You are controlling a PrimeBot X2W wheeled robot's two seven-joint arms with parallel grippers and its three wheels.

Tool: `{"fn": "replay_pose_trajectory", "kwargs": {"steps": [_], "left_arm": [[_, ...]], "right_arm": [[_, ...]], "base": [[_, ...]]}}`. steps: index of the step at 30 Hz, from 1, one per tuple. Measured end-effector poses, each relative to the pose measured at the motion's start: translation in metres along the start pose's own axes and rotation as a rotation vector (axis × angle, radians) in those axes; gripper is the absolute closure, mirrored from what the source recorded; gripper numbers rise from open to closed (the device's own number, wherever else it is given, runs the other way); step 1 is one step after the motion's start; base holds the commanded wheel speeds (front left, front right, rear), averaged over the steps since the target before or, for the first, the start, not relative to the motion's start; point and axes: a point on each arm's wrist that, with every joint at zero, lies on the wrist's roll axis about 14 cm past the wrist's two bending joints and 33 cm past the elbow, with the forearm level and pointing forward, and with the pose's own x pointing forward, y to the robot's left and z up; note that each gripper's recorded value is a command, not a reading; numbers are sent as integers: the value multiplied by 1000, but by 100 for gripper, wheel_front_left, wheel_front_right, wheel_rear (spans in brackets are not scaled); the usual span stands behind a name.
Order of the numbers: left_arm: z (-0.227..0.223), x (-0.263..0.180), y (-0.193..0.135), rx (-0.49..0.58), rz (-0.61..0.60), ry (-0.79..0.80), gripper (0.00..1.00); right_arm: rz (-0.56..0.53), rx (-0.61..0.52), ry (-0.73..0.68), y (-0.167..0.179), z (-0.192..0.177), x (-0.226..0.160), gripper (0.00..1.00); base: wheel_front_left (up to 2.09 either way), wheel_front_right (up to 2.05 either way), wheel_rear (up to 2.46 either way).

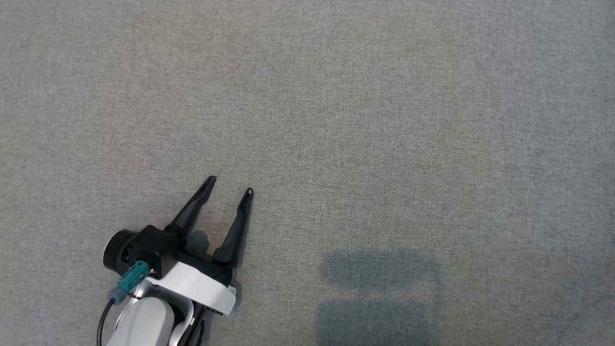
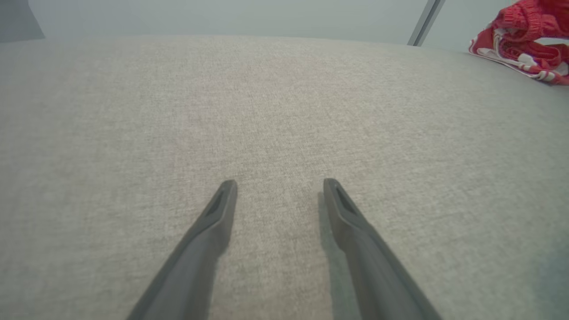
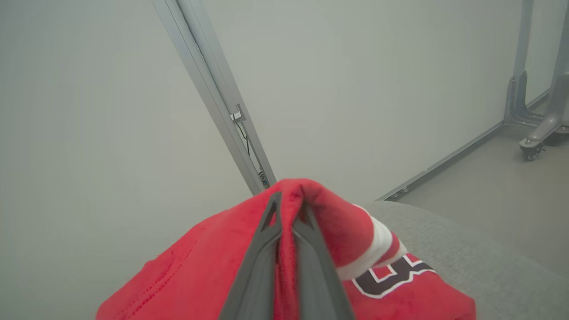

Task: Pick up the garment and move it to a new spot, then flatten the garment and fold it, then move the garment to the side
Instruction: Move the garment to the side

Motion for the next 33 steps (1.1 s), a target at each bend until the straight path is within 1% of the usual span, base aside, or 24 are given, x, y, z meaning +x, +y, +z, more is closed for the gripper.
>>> {"fn": "replay_pose_trajectory", "kwargs": {"steps": [4, 11, 16, 19, 23, 30, 31, 32, 33], "left_arm": [[1, 6, -5, 5, -23, -5, 0], [2, 8, -9, 8, -38, -6, 0], [3, 7, -10, 9, -41, -7, 0], [3, 5, -11, 7, -43, -6, 0], [2, 2, -10, 1, -39, -3, 0], [1, 1, -10, 1, -39, 1, 0], [1, 2, -11, 1, -41, 2, 0], [1, 2, -11, 1, -43, 2, 0], [1, 2, -12, 1, -46, 1, 0]], "right_arm": [[-50, -12, 1, -14, -12, -12, 100], [-74, -41, 78, -12, -45, -25, 100], [-64, -67, 94, -6, -51, -24, 100], [-85, -77, 140, -11, -63, -26, 100], [-131, -113, 236, -29, -82, -34, 100], [-142, -132, 281, -28, -88, -35, 100], [-143, -132, 290, -28, -89, -36, 57], [-143, -133, 289, -28, -88, -36, 0], [-144, -136, 289, -28, -86, -36, 0]], "base": [[0, 0, 0], [0, 0, 0], [0, 0, 0], [0, 0, 0], [0, 0, 0], [0, 0, 0], [0, 0, 0], [0, 0, 0], [0, 0, 0]]}}
